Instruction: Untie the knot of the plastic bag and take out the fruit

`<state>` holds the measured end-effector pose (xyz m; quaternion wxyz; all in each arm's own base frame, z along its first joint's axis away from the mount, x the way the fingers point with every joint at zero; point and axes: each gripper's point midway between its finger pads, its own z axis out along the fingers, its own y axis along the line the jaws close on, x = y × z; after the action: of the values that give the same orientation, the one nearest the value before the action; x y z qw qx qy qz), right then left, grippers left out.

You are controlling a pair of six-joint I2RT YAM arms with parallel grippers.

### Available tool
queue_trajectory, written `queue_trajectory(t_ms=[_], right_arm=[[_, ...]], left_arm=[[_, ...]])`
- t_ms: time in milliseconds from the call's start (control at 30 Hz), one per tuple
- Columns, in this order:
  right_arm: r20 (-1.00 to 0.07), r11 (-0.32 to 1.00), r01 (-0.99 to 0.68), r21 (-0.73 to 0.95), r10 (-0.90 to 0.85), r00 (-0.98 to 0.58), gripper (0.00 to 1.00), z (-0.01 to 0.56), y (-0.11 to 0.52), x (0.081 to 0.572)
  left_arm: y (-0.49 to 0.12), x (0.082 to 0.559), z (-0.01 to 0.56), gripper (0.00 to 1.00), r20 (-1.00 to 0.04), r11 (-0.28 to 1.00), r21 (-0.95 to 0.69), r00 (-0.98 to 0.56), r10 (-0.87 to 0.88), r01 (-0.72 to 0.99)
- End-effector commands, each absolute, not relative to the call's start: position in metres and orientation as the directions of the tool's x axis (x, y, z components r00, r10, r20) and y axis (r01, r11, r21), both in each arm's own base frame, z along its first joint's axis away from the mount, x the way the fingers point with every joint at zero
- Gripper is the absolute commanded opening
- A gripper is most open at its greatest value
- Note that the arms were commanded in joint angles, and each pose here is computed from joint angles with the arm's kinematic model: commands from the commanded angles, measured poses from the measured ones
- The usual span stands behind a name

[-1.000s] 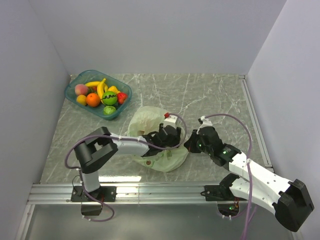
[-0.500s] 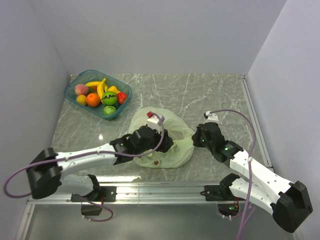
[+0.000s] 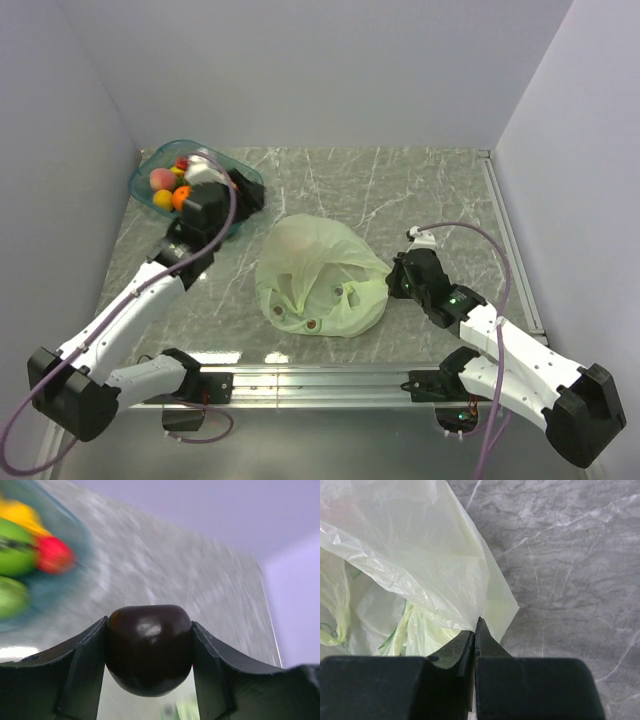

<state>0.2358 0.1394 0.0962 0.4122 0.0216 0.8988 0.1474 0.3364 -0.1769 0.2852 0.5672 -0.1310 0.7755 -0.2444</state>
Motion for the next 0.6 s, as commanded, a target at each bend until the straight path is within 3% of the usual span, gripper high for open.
queue_trajectory(t_ms=[0, 300, 567], right_arm=[[-0.755, 0.950, -0.098, 0.298, 0.172, -0.633, 0.00, 0.105, 0.140, 0.238], [-0.777, 0.922, -0.168, 0.349, 0.184, -0.603, 0.00, 0.120, 0.149, 0.234], [-0.821, 0.904, -0.258, 0.342, 0.153, -0.549, 0.00, 0.138, 0.156, 0.234]], left_arm=[[-0.117, 0.369, 0.295, 0.18, -0.793, 0.821, -0.561, -0.215, -0.570, -0.108], [-0.010, 0.466, 0.248, 0.24, -0.739, 0.732, -0.593, -0.135, -0.660, -0.334], [0.032, 0.529, 0.219, 0.29, -0.758, 0.738, -0.514, -0.170, -0.629, -0.437]])
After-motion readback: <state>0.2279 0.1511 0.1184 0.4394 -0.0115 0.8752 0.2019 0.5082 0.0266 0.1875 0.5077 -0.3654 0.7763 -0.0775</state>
